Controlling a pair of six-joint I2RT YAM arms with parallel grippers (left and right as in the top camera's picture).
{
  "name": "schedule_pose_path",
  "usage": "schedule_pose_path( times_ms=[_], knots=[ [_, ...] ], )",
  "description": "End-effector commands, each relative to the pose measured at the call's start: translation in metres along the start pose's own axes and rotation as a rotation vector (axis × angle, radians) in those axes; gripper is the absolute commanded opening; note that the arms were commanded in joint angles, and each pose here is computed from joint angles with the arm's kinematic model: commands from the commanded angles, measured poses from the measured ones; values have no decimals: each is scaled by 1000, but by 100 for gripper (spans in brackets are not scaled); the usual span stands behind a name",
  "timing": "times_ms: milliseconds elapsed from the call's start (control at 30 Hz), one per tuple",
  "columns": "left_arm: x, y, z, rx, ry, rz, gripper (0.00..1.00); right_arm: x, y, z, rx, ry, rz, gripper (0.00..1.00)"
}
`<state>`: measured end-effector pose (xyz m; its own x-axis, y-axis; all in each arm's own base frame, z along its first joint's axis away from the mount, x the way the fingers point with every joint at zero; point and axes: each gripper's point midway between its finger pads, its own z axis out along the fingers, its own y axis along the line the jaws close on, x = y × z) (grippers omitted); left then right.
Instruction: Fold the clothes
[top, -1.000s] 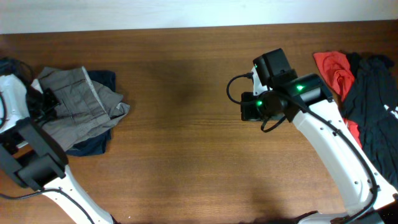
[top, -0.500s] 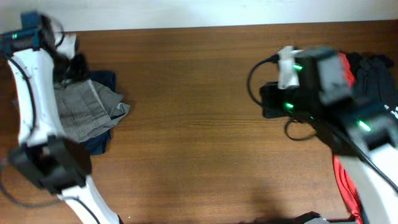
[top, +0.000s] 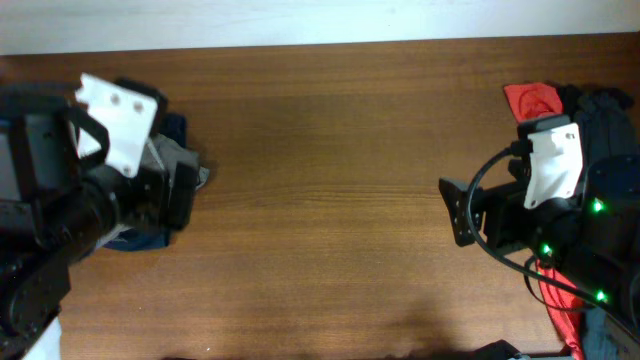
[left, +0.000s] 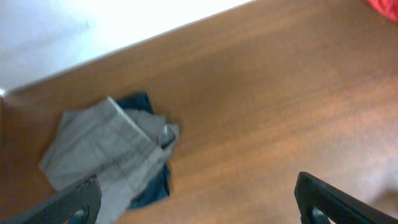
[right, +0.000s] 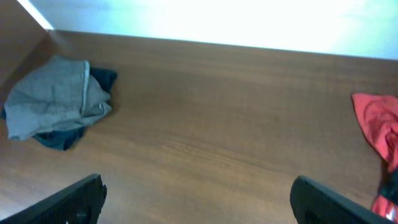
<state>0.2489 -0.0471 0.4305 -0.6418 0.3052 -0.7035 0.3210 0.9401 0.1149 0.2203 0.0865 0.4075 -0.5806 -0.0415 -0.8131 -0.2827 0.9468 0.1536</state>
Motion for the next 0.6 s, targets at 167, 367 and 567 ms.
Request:
schedule_pose_path(
  times_ms=[167, 367, 567],
  knots=[
    [4, 1, 7, -10, 31, -23, 99, 5, -4, 1, 21, 28, -4, 99],
    [4, 1, 7, -9, 32, -23, 99, 5, -4, 6, 24, 41, -4, 99],
    [4, 1, 7, -9, 32, -23, 99, 13, -5, 13, 29, 91, -3, 99]
  ],
)
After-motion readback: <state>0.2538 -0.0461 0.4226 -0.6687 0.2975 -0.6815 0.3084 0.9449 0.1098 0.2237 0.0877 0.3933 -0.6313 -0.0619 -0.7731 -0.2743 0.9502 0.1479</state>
